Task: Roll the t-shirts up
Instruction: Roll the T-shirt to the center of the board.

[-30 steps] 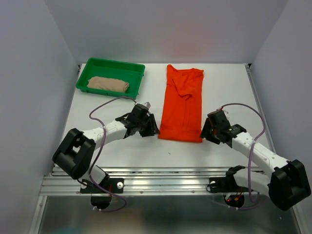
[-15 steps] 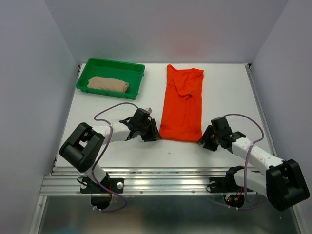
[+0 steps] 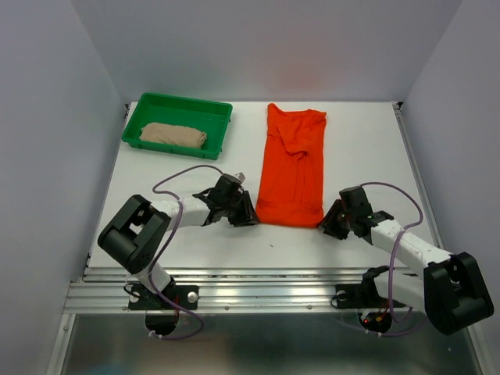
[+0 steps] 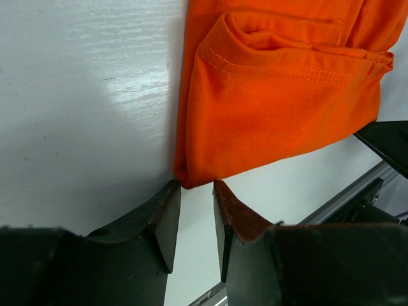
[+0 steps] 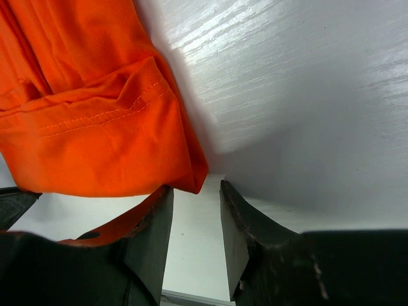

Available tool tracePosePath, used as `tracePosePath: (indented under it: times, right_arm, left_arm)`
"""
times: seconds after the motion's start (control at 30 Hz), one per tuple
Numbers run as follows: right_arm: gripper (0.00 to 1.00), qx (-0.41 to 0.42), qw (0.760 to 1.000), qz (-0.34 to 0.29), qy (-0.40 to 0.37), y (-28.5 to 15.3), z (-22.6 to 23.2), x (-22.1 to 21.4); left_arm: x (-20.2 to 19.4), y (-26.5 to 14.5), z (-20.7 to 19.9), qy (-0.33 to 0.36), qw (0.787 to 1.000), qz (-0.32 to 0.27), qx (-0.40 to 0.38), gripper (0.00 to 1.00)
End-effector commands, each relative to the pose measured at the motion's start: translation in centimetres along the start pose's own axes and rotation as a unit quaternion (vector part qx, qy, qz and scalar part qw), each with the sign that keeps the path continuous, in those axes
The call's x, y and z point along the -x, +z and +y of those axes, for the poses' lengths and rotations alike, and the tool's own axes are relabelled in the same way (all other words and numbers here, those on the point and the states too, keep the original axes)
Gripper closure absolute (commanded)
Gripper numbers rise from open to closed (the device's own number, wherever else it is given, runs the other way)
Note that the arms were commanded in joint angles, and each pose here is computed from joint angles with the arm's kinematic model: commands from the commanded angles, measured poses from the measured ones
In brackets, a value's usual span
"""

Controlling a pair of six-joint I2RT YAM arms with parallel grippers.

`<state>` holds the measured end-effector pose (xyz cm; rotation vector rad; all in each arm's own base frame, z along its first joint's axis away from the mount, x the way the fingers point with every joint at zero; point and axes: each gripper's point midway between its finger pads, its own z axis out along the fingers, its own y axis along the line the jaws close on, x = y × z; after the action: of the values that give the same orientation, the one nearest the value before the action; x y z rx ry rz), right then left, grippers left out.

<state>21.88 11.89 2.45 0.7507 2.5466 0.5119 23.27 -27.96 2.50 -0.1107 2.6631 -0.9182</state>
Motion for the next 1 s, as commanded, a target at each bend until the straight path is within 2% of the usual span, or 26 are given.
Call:
tracePosePath:
  times: [0.0,0.17,0.2,0.27,0.57,0.7,0.77,0.87,0.97]
  right_arm:
    - [0.59,0.012,1.000,-0.023,0.003,0.1,0.6,1.1]
    - [0.59,0.014,0.999,-0.029,0.009,0.0,0.6,1.4]
    - [0.60,0.015,0.999,-0.030,0.009,-0.1,0.6,1.5]
    - [0.62,0.018,0.999,-0.033,0.009,-0.2,0.7,1.5]
    - [0.75,0.017,0.999,-0.029,0.009,0.3,0.6,1.4]
    - [0.83,0.018,0.999,-0.028,0.007,0.4,0.7,1.4]
    - [0.90,0.019,0.999,-0.029,0.006,0.3,0.8,1.5]
    - [0.99,0.020,0.999,-0.031,0.003,0.2,0.8,1.5]
    - [0.99,0.017,0.999,-0.036,0.006,0.0,0.7,1.7]
  left_arm:
    - [-0.1,0.3,0.7,0.002,1.000,-0.004,0.015,0.60]
    - [0.6,0.0,0.4,-0.004,1.000,-0.022,0.015,0.58]
    - [0.7,0.0,0.4,-0.006,1.000,-0.026,0.016,0.62]
    - [0.9,-0.1,0.3,-0.012,0.999,-0.032,0.012,0.64]
    - [0.6,0.5,0.5,-0.018,0.999,-0.027,0.011,0.65]
    - [0.7,0.7,0.6,-0.018,0.999,-0.028,0.012,0.80]
    - [0.7,0.7,0.5,-0.018,0.999,-0.027,0.011,1.00]
    - [0.9,0.6,0.3,-0.018,0.999,-0.028,0.010,1.00]
    - [1.1,0.1,-0.1,-0.021,0.999,-0.035,0.006,1.00]
